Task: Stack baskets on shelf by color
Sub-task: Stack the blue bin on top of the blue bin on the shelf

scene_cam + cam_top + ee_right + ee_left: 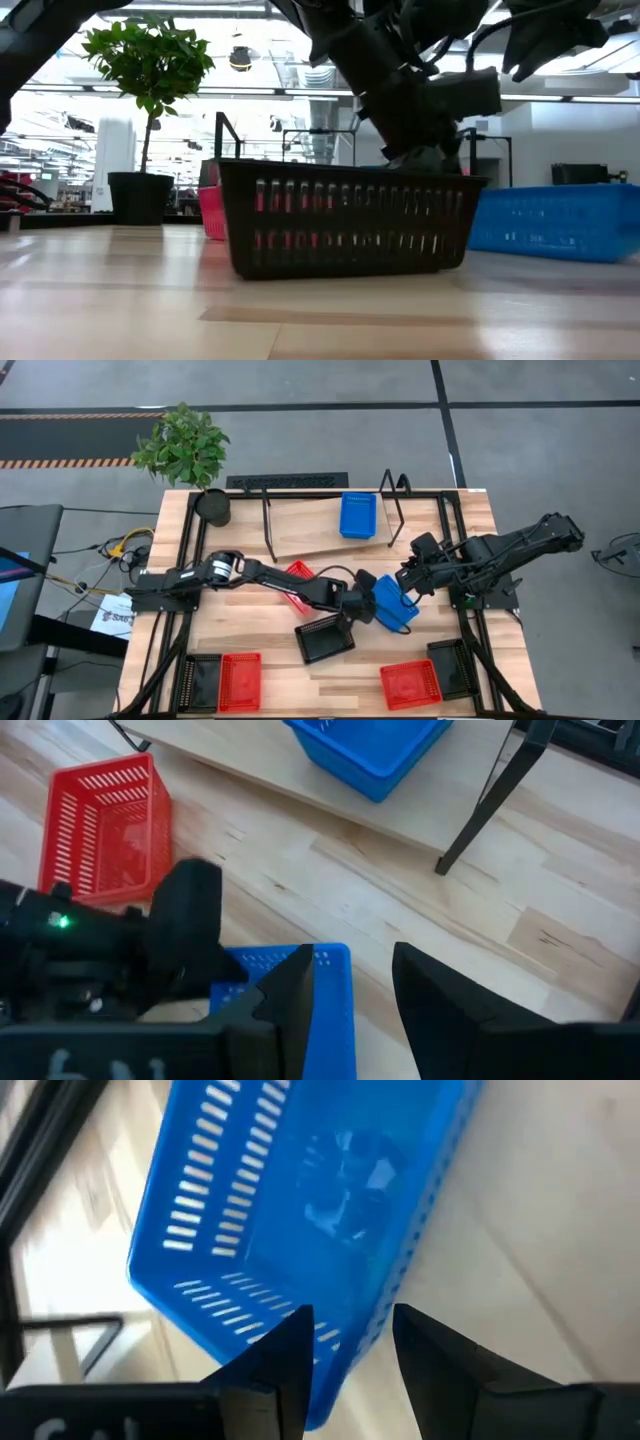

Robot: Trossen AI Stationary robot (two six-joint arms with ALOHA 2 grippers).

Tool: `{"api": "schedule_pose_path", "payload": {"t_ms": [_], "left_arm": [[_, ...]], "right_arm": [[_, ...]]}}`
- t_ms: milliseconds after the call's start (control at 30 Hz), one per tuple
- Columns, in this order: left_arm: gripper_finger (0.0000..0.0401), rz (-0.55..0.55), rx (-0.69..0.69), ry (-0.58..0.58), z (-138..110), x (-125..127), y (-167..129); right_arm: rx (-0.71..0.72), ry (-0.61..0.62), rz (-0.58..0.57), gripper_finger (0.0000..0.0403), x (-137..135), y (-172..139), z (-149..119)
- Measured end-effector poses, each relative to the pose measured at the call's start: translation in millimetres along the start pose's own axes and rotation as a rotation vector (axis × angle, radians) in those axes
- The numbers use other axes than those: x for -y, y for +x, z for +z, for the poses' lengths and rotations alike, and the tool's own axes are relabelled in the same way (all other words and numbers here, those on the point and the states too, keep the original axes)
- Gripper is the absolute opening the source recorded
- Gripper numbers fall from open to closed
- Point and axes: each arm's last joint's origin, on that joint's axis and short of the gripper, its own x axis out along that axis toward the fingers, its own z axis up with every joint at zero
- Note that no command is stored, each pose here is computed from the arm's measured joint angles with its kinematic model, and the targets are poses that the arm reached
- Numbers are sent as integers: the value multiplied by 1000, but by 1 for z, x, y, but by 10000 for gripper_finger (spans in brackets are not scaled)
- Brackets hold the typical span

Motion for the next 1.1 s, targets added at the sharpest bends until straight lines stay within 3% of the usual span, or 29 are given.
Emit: {"api": "schedule_pose_path", "payload": {"t_ms": [133,333,667,1100], "left_arm": [[120,6,-72,4,-8,-4,0],[72,43,-178,-19,-22,-15,0],[8,95,-156,-133,-27,-58,-44],[2,-203,-88,-333,-28,-58,-83]], "right_arm": [[-1,-2,-1,161,0,0,0],[0,-3,-2,161,0,0,0],[0,-7,-9,161,1,0,0],[-5,-22,-28,161,3,0,-1]]}}
